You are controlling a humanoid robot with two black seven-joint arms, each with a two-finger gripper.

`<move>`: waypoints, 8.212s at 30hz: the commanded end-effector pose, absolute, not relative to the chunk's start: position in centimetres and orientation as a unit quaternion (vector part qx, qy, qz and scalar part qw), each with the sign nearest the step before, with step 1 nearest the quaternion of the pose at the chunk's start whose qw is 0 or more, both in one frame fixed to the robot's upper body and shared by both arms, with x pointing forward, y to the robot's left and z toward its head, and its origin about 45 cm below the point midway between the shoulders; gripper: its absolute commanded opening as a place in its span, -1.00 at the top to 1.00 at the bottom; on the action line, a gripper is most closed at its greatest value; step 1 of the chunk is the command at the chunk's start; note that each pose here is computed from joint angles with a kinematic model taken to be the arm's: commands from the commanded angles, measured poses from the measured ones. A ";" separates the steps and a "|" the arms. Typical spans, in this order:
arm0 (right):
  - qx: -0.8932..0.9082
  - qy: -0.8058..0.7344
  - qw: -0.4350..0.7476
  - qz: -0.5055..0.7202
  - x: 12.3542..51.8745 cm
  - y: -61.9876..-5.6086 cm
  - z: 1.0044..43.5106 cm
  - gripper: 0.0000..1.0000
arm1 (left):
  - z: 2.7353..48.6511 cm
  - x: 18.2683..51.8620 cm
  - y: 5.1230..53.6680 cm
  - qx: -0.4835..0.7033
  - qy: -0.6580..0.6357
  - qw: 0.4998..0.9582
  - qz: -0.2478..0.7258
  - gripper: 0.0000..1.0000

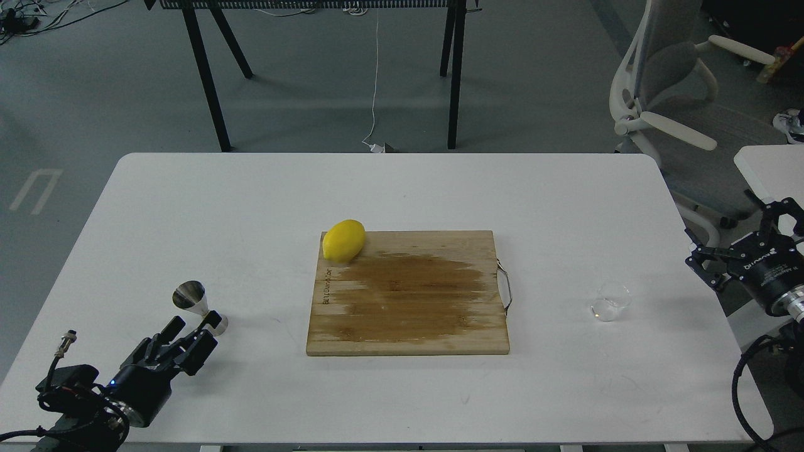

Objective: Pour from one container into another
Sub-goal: 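Lift the jigger with the left gripper and carry it over the board, then lower the jigger upright onto the board and open the left gripper, then withdraw the left gripper from the jigger back toward the table edge, then reach the right gripper to the clear glass cup and grasp it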

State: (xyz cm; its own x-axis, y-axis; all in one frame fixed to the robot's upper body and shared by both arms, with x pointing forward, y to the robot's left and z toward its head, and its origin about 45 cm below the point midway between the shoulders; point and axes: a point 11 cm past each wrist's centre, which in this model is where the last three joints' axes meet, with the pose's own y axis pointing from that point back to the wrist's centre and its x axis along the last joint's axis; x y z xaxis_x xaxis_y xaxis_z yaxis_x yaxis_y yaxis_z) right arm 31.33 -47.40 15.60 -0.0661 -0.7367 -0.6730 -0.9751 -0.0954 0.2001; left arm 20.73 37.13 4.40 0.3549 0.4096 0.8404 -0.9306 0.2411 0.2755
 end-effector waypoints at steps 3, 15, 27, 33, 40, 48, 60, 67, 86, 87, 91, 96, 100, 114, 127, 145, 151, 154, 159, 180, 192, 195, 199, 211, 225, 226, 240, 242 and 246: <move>-0.659 0.650 0.177 0.335 31.3 -47.5 15.6 -0.98 | 3.9 21.8 36.5 0.400 -0.323 0.716 0.472 -0.79; -0.658 0.651 0.177 0.335 31.2 -47.5 15.5 -0.98 | 2.2 24.9 36.5 0.429 -0.329 0.705 0.458 0.10; -0.655 0.652 0.174 0.339 30.8 -47.6 15.1 -0.98 | 7.1 31.1 38.4 0.418 -0.391 0.669 0.474 0.71; -0.648 0.662 0.172 0.336 30.6 -48.4 15.0 -0.98 | 17.4 39.5 35.8 0.331 -0.495 0.636 0.491 0.71; -0.630 0.684 0.169 0.327 30.1 -50.3 14.6 -0.98 | 25.4 42.5 23.5 0.195 -0.603 0.666 0.394 0.71; -0.625 0.688 0.172 0.325 30.0 -50.6 14.6 -0.98 | 21.3 37.6 9.1 0.110 -0.624 0.732 0.250 0.71; -0.611 0.703 0.175 0.320 29.5 -52.0 14.6 -0.98 | 11.5 34.2 5.6 0.185 -0.627 0.744 0.138 0.71; -0.604 0.711 0.170 0.317 29.0 -52.8 14.5 -0.98 | 9.2 35.4 8.8 0.246 -0.618 0.734 0.137 0.71; -0.604 0.710 0.173 0.318 29.1 -52.6 14.4 -0.98 | 6.7 33.2 9.4 0.257 -0.593 0.752 0.130 0.07; -0.603 0.710 0.173 0.319 29.0 -52.6 14.4 -0.98 | 6.7 33.1 9.5 0.257 -0.592 0.752 0.130 0.07; -0.603 0.711 0.172 0.320 28.9 -52.7 14.3 -0.98 | 6.6 33.1 9.5 0.259 -0.592 0.752 0.129 -0.05; -0.601 0.712 0.170 0.322 28.6 -52.7 14.0 -0.98 | 6.6 33.1 9.5 0.258 -0.592 0.752 0.129 -0.47; -0.599 0.713 0.168 0.324 28.3 -52.8 13.8 -0.98 | 6.6 33.1 9.5 0.259 -0.592 0.752 0.128 -0.67; -0.597 0.714 0.166 0.326 28.0 -52.8 13.5 -0.98 | 5.3 31.7 9.8 0.262 -0.575 0.764 0.130 -0.82; -0.595 0.714 0.166 0.328 27.8 -52.8 13.4 -0.98 | 4.8 31.6 11.3 0.275 -0.566 0.765 0.136 -0.77; -0.593 0.717 0.162 0.329 27.4 -53.0 13.2 -0.98 | 3.2 30.0 17.4 0.316 -0.535 0.769 0.149 -0.74; -0.589 0.720 0.159 0.330 27.0 -53.3 13.0 -0.98 | 7.3 32.5 25.4 0.347 -0.539 0.740 0.203 -0.57; -0.588 0.721 0.160 0.330 26.9 -53.3 12.9 -0.98 | 11.9 34.3 31.3 0.362 -0.521 0.722 0.278 -0.57; -0.590 0.719 0.170 0.327 27.2 -53.3 13.4 -0.98 | 19.4 37.6 37.8 0.348 -0.442 0.709 0.426 -0.62; -0.549 0.593 0.305 0.504 27.1 -47.8 14.6 -0.98 | 24.6 39.2 47.5 -0.132 0.082 0.746 0.648 -0.99; -0.360 0.558 0.385 0.640 15.1 -43.0 8.1 -0.97 | 21.4 39.7 43.6 -0.158 0.126 0.751 0.629 -0.99; -0.360 0.553 0.392 0.641 15.6 -42.4 8.0 -0.97 | 21.1 39.4 43.7 -0.155 0.130 0.749 0.630 -0.99; -0.369 0.539 0.413 0.635 17.4 -41.6 8.4 -0.96 | 20.6 39.1 43.9 -0.153 0.134 0.747 0.633 -0.99; -0.405 0.536 0.399 0.624 22.1 -38.8 8.4 -0.96 | 19.4 38.0 44.5 -0.143 0.143 0.741 0.641 -1.00; -0.366 0.567 0.351 0.649 22.4 -38.0 6.6 -0.96 | 18.9 37.8 44.7 -0.138 0.146 0.738 0.644 -0.99; -0.365 0.568 0.347 0.651 22.7 -37.9 6.6 -0.96 | 18.9 37.7 44.8 -0.138 0.147 0.737 0.645 -0.99; -0.353 0.588 0.307 0.660 25.0 -36.4 5.6 -0.94 | 18.2 37.1 45.0 -0.132 0.153 0.734 0.648 -0.99; -0.353 0.592 0.303 0.659 25.5 -36.5 5.5 -0.94 | 18.2 37.1 45.0 -0.132 0.153 0.734 0.648 -0.99; -0.356 0.596 0.290 0.658 26.1 -35.7 5.0 -0.91 | 18.1 37.1 45.0 -0.132 0.153 0.734 0.648 -0.99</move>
State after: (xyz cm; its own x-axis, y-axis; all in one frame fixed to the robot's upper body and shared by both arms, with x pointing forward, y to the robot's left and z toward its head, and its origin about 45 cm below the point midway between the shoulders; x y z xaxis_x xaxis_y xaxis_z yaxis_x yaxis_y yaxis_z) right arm 25.66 -36.13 5.36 -0.5701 -0.0213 -0.8213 -0.8142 -0.1188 0.5683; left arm 37.09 45.00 18.13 0.1128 0.9114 -0.3958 -0.9922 0.1249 0.0049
